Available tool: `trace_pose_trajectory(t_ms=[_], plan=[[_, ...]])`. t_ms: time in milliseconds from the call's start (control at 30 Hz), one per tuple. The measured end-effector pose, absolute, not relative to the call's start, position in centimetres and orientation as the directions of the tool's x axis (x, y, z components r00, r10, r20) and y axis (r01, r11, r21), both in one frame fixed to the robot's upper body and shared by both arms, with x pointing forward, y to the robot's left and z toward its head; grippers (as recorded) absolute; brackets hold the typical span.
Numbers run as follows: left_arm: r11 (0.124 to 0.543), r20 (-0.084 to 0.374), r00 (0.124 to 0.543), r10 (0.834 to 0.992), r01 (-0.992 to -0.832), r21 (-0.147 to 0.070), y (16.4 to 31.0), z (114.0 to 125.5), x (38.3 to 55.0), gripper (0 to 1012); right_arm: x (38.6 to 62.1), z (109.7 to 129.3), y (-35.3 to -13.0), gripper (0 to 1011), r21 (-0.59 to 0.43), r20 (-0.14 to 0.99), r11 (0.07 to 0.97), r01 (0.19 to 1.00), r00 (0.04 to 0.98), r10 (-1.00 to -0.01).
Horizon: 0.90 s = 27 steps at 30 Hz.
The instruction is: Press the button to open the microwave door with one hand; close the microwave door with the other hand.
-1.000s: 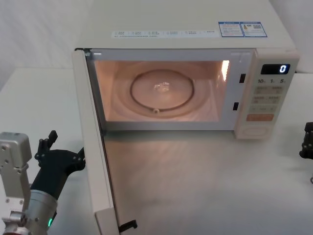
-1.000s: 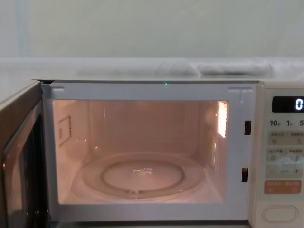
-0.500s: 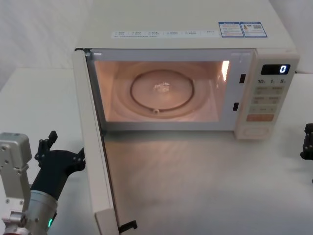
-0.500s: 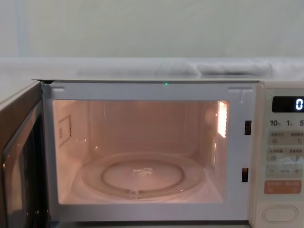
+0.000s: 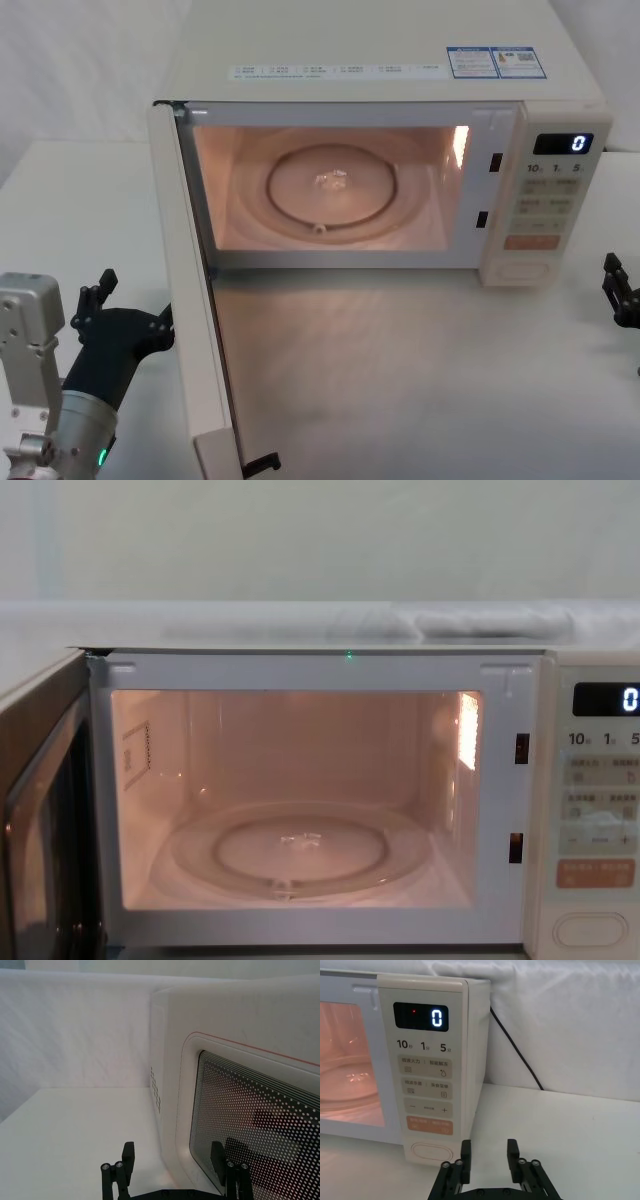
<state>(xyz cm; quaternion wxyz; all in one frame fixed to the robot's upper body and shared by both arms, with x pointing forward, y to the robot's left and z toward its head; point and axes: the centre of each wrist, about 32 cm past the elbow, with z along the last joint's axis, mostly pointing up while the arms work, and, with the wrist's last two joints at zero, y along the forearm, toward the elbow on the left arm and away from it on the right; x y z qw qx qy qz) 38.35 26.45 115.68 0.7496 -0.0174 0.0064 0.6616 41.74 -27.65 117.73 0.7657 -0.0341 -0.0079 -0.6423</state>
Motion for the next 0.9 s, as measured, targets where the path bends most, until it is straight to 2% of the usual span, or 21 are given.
trace_pose_trajectory(t_ms=[67, 100, 267, 300, 433, 500, 600, 900], plan=[[0.124, -0.033, 0.125, 0.992, -0.992, -0.018, 26.45, 115.68, 38.35, 1001, 41.74, 117.73, -27.64, 481, -0.042, 0.056, 0.172, 0.984, 0.175, -0.983], [0.124, -0.033, 0.125, 0.992, -0.992, -0.018, 26.45, 115.68, 38.35, 1001, 41.74, 117.73, -27.64, 551, -0.042, 0.056, 0.172, 0.984, 0.174, -0.983], [0.124, -0.033, 0.125, 0.992, -0.992, -0.018, 26.45, 115.68, 38.35, 1001, 41.74, 117.75, -27.63, 685, -0.041, 0.056, 0.172, 0.984, 0.174, -0.983], [0.124, -0.033, 0.125, 0.992, -0.992, -0.018, 26.45, 115.68, 38.35, 1001, 41.74, 117.75, -27.63, 753, -0.041, 0.057, 0.172, 0.984, 0.174, -0.983], [0.124, -0.033, 0.125, 0.992, -0.992, -0.018, 26.45, 115.68, 38.35, 1001, 41.74, 117.76, -27.62, 823, -0.041, 0.057, 0.171, 0.984, 0.174, -0.983], [0.124, -0.033, 0.125, 0.992, -0.992, -0.018, 26.45, 115.68, 38.35, 1001, 41.74, 117.76, -27.62, 915, -0.041, 0.057, 0.171, 0.984, 0.173, -0.983], [0.124, -0.033, 0.124, 0.992, -0.992, -0.018, 26.46, 115.68, 38.35, 1001, 41.74, 117.76, -27.61, 989, -0.041, 0.057, 0.171, 0.984, 0.173, -0.983], [0.124, -0.033, 0.125, 0.992, -0.992, -0.018, 26.45, 115.68, 38.35, 1001, 41.74, 117.75, -27.61, 1002, -0.041, 0.057, 0.171, 0.984, 0.173, -0.983]])
